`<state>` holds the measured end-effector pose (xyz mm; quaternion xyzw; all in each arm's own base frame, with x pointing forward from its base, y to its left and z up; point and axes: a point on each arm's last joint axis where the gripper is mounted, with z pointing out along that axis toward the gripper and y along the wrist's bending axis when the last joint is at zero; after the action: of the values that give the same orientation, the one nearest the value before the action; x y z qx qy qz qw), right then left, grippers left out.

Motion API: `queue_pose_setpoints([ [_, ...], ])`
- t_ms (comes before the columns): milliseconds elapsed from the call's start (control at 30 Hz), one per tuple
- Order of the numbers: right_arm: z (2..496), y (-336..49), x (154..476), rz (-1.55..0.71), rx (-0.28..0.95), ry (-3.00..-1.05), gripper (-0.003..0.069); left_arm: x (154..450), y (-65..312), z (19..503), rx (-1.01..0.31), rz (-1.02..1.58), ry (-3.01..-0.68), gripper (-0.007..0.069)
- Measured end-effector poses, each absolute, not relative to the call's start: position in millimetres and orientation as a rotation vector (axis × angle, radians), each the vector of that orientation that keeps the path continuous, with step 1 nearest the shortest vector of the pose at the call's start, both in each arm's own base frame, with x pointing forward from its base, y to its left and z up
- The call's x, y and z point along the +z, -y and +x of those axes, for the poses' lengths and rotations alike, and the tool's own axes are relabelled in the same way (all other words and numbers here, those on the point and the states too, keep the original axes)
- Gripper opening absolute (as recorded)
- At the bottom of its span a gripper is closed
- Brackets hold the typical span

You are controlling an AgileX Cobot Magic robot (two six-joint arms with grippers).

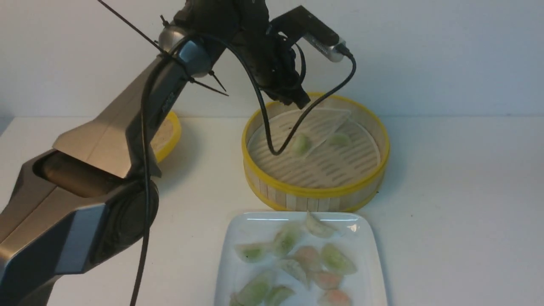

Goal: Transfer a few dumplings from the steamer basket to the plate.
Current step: Use the left arm to grab a dumpling from the steamer

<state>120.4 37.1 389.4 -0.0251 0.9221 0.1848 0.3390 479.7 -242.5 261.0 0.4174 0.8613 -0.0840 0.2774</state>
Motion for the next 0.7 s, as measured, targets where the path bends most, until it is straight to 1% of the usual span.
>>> queue_pose_setpoints([
  [100,120.4,-37.1,389.4,-0.065,0.481,-2.401,-0.0015,235.0,247.9,487.8,-0.267,1.061,-2.351,0.0115],
  [133,120.4,-37.1,389.4,-0.065,0.481,-2.401,-0.0015,221.7,249.6,491.3,-0.278,1.034,-2.375,0.0183],
  [167,120.4,-37.1,389.4,-0.065,0.481,-2.401,-0.0015,219.8,249.8,491.8,-0.278,1.035,-2.377,0.0193],
  [233,120.4,-37.1,389.4,-0.065,0.481,-2.401,-0.0015,200.8,251.6,495.5,-0.285,1.018,-2.409,0.0317],
  [267,120.4,-37.1,389.4,-0.065,0.481,-2.401,-0.0015,194.4,251.9,496.3,-0.286,1.021,-2.42,0.0352],
  [300,120.4,-37.1,389.4,-0.065,0.481,-2.401,-0.0015,194.4,251.9,496.3,-0.286,1.021,-2.42,0.036],
  [333,120.4,-37.1,389.4,-0.065,0.481,-2.401,-0.0015,187.1,252.2,496.9,-0.286,1.027,-2.434,0.0407],
  [367,120.4,-37.1,389.3,-0.066,0.481,-2.402,-0.0015,183.4,252.5,497.2,-0.286,1.031,-2.439,0.0429],
  [433,120.4,-37.1,389.3,-0.066,0.481,-2.402,-0.0015,178.2,252.6,497.6,-0.284,1.046,-2.444,0.0448],
  [533,120.4,-37.1,389.3,-0.066,0.481,-2.402,-0.0015,168.3,253.5,498.0,-0.28,1.068,-2.454,0.0435],
  [633,120.4,-37.1,389.3,-0.066,0.481,-2.402,-0.0015,164.1,254.1,497.8,-0.281,1.078,-2.461,0.0367],
  [700,120.4,-37.1,389.3,-0.066,0.481,-2.402,-0.0015,163.8,253.8,497.3,-0.281,1.081,-2.467,0.0272],
])
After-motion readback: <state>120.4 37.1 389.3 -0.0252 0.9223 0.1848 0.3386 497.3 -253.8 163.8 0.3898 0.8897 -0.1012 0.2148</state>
